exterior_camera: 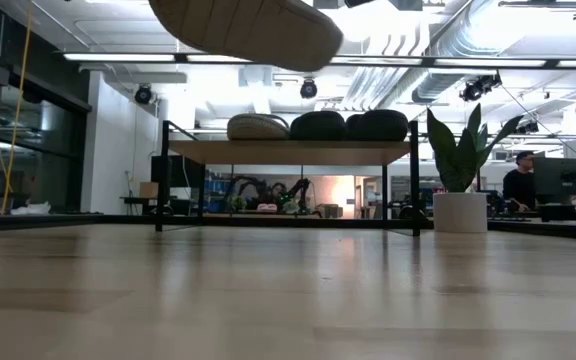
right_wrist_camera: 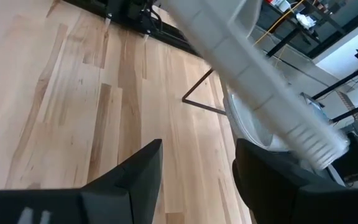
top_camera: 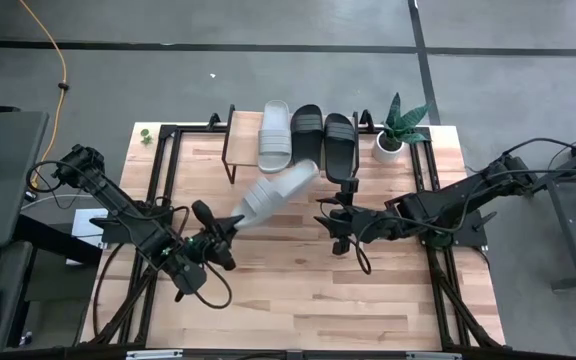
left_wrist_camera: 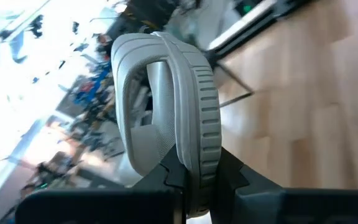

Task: Pick and place slides into the shelf
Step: Put the white slide on the shelf

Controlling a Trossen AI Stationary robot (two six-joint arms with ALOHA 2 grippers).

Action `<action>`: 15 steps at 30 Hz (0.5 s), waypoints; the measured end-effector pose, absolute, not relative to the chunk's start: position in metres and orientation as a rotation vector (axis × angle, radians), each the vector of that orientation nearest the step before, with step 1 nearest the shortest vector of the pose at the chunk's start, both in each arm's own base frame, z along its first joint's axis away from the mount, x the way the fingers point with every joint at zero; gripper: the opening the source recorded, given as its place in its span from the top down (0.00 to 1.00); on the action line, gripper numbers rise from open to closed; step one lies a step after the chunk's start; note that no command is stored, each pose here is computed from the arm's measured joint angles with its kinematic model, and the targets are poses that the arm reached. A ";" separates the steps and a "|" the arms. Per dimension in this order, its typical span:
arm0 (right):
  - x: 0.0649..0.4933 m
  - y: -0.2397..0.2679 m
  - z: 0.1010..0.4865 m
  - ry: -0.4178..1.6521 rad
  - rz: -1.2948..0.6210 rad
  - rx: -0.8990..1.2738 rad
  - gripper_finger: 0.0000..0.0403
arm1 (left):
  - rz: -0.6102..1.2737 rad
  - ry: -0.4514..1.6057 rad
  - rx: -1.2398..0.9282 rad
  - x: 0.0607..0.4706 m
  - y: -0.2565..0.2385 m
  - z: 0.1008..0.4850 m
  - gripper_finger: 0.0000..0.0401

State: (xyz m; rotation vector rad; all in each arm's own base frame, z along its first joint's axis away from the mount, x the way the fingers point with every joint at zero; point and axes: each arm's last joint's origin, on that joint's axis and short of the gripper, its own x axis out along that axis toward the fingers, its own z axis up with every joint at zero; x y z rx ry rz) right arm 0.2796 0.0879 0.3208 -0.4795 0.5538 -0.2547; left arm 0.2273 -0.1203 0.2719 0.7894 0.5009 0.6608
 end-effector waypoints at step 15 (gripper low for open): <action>0.280 0.089 0.320 0.552 -0.224 -0.467 0.52 | 0.914 0.465 0.866 0.225 -0.113 0.277 0.95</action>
